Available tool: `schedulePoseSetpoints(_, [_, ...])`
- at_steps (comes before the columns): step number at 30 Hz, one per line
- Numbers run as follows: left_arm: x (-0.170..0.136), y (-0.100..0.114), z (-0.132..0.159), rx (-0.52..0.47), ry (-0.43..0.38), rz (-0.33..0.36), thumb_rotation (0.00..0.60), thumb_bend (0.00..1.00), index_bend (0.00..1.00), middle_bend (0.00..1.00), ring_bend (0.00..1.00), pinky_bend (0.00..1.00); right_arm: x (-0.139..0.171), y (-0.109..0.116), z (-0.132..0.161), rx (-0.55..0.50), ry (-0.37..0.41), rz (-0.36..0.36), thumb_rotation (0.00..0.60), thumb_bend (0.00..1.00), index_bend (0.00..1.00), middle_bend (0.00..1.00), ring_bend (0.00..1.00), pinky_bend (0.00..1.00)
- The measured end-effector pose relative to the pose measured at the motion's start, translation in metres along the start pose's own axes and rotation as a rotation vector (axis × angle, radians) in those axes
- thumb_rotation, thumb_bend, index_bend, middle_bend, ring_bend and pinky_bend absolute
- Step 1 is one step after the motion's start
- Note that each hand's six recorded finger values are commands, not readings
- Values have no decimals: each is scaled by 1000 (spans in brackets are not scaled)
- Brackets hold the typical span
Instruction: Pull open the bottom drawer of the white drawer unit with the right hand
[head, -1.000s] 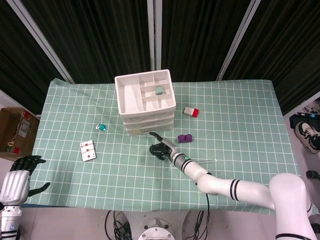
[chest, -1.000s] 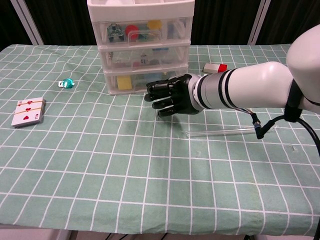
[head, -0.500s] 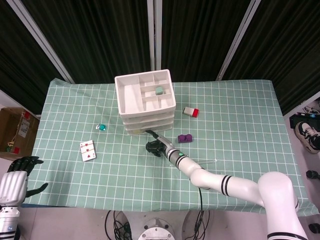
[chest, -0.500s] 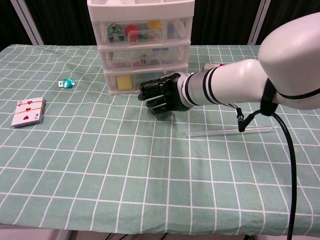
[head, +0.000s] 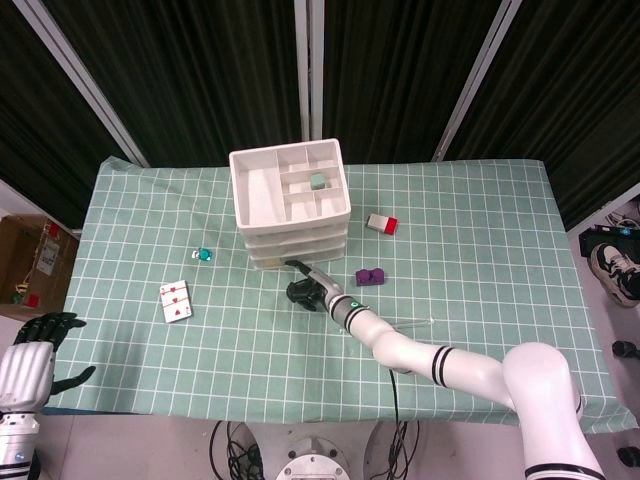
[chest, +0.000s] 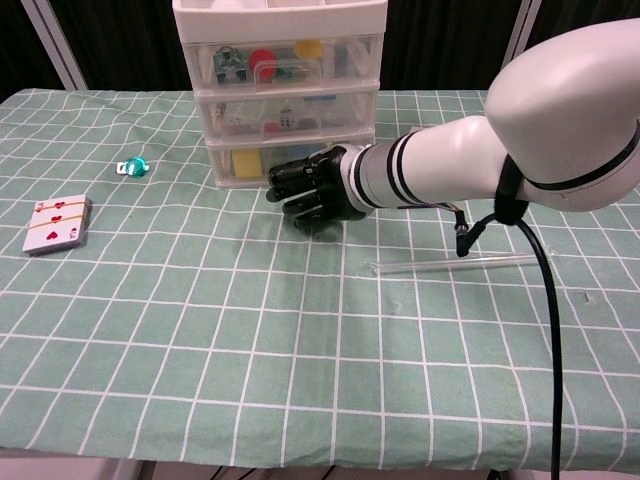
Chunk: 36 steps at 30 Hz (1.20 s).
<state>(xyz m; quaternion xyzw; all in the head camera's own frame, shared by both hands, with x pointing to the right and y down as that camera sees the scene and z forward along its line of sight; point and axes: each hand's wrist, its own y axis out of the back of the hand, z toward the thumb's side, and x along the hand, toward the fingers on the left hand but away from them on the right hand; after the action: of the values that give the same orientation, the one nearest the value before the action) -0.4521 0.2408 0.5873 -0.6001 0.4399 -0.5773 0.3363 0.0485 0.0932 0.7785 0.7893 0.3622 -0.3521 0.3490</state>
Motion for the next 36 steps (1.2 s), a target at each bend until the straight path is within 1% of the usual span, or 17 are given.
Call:
schedulePoseSetpoints(2, [0, 0, 0, -1, 1, 0, 600, 0, 320, 233, 178, 191, -1, 1, 0, 1, -2, -3, 600, 671, 31, 740, 834, 927])
schedulePoseSetpoints(6, [0, 0, 1, -2, -1, -1, 600, 0, 320, 233, 178, 191, -4, 1, -1, 9, -9, -7, 600, 675, 119, 740, 834, 927])
schedulePoseSetpoints(8, [0, 0, 1, -3, -1, -1, 600, 0, 320, 233, 178, 191, -3, 1, -1, 12, -11, -6, 600, 675, 147, 740, 833, 927])
schedulePoseSetpoints(13, [1, 0, 3, -4, -7, -1, 600, 0, 320, 233, 178, 191, 1, 0, -3, 29, -15, 3, 600, 676, 178, 740, 833, 927])
schedulePoseSetpoints(25, [2, -1, 4, -6, -14, -3, 600, 0, 320, 233, 178, 191, 22, -5, -15, 76, -27, 45, 600, 679, 177, 735, 828, 927])
schedulePoseSetpoints(36, [3, -2, 6, -8, -21, -2, 600, 0, 320, 233, 178, 191, 41, -6, -26, 133, -27, 65, 600, 680, 83, 726, 820, 927])
